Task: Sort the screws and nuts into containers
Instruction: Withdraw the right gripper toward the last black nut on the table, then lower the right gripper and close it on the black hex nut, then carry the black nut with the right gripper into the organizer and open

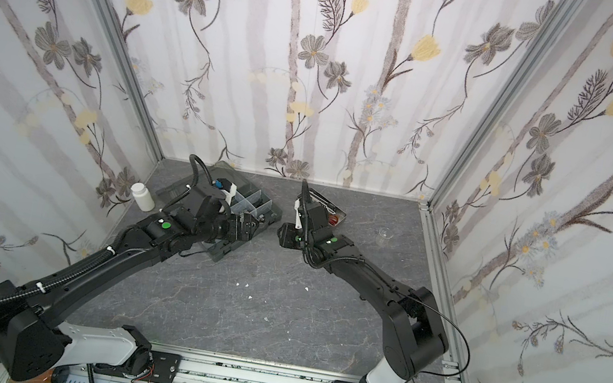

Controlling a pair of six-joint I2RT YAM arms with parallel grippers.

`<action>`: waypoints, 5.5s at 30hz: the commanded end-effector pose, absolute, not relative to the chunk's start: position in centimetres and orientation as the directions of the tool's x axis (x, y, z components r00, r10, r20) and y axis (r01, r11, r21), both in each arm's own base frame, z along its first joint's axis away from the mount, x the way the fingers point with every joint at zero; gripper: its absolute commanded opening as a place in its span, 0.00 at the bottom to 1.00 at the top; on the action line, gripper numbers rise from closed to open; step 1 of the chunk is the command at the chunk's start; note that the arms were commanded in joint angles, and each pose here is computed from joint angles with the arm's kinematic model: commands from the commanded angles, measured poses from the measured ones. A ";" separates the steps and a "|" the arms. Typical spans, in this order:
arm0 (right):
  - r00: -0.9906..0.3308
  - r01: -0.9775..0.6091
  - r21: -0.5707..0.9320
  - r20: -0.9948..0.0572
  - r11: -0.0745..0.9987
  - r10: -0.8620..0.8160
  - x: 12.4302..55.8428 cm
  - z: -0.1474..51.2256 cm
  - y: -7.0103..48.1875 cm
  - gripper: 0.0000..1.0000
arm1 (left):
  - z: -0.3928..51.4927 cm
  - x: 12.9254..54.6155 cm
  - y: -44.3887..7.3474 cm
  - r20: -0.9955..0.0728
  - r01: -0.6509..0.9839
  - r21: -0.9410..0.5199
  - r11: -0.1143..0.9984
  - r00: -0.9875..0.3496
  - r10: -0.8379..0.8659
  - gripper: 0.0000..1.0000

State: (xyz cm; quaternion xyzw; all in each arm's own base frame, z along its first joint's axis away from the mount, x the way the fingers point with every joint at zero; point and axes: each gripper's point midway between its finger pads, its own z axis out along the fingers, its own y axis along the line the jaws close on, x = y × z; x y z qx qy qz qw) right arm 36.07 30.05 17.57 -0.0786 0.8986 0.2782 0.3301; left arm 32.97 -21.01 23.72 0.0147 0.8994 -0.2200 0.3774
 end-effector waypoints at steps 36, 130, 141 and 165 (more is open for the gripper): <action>-0.788 0.233 0.211 -0.531 0.949 0.311 28.1 9.7 5.1 0.46 | 19.8 35.1 -31.8 -0.656 0.273 -0.397 0.876 -0.752 -0.063 1.00; -0.800 -0.522 0.513 -0.571 0.681 -0.183 36.0 13.8 42.6 0.11 | 21.0 31.4 -9.5 -0.651 -0.049 -0.438 0.898 -0.671 -0.354 1.00; -0.800 -0.544 0.553 -0.570 0.630 -0.190 36.8 12.4 47.0 0.11 | 19.9 31.5 -8.8 -0.660 -0.060 -0.430 0.901 -0.660 -0.358 1.00; -0.802 -0.538 0.555 -0.570 0.635 -0.181 40.0 10.6 49.0 0.45 | 19.1 31.8 -8.1 -0.655 -0.086 -0.427 0.900 -0.656 -0.374 1.00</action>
